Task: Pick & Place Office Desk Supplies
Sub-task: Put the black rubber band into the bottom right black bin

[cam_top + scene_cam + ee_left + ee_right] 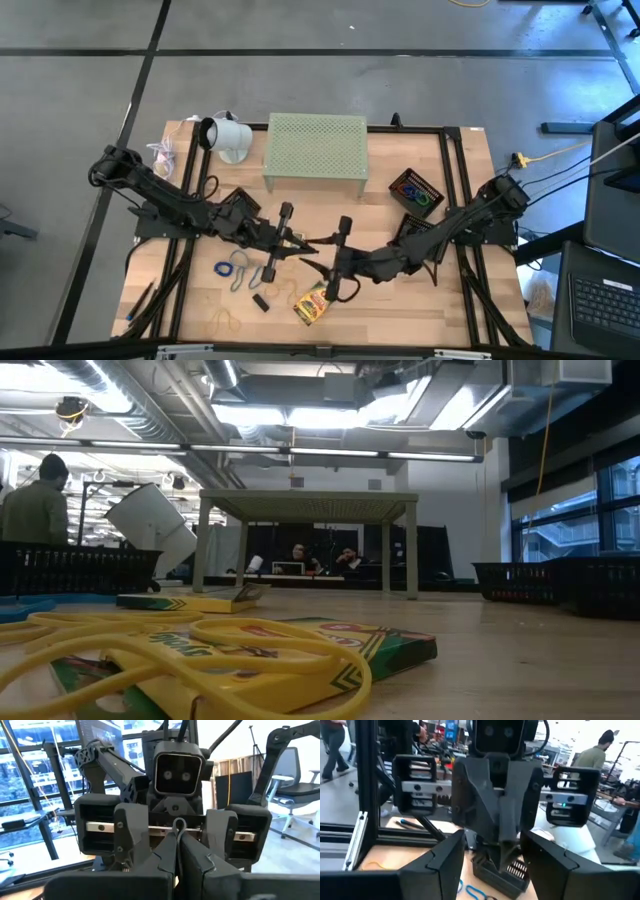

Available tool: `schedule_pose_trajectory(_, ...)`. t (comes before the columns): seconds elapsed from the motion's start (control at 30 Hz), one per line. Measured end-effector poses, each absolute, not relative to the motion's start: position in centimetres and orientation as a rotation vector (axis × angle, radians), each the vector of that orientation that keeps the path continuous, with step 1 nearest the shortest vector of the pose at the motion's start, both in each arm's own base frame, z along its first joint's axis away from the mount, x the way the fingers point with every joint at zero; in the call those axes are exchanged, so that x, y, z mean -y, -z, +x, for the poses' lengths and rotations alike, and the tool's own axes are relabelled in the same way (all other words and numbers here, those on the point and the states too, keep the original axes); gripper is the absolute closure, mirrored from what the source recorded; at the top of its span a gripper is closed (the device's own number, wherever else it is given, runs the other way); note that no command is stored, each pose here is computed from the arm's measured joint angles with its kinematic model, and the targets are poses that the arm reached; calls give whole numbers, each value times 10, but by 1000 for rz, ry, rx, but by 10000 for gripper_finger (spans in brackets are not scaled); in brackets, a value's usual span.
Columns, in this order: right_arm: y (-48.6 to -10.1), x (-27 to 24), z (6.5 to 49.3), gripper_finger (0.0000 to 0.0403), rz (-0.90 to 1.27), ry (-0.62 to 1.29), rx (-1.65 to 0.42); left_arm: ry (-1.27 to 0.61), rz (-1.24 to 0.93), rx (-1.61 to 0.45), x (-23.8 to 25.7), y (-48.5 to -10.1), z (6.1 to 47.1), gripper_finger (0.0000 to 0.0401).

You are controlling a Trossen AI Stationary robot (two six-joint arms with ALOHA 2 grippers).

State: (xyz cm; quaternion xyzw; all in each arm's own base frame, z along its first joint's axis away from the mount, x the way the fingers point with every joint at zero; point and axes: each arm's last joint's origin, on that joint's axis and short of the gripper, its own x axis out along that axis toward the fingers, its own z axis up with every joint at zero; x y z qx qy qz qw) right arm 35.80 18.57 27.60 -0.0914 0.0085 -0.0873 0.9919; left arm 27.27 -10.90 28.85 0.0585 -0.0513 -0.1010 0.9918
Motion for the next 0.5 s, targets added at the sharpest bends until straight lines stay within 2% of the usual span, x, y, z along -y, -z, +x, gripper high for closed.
schedule_pose_trajectory(0.27,-278,-186,358,230,-180,143,1,205,134,109,109,-289,273,394)
schedule_pose_trajectory(0.5,-278,-186,358,297,-170,146,2,211,131,120,109,-290,272,394)
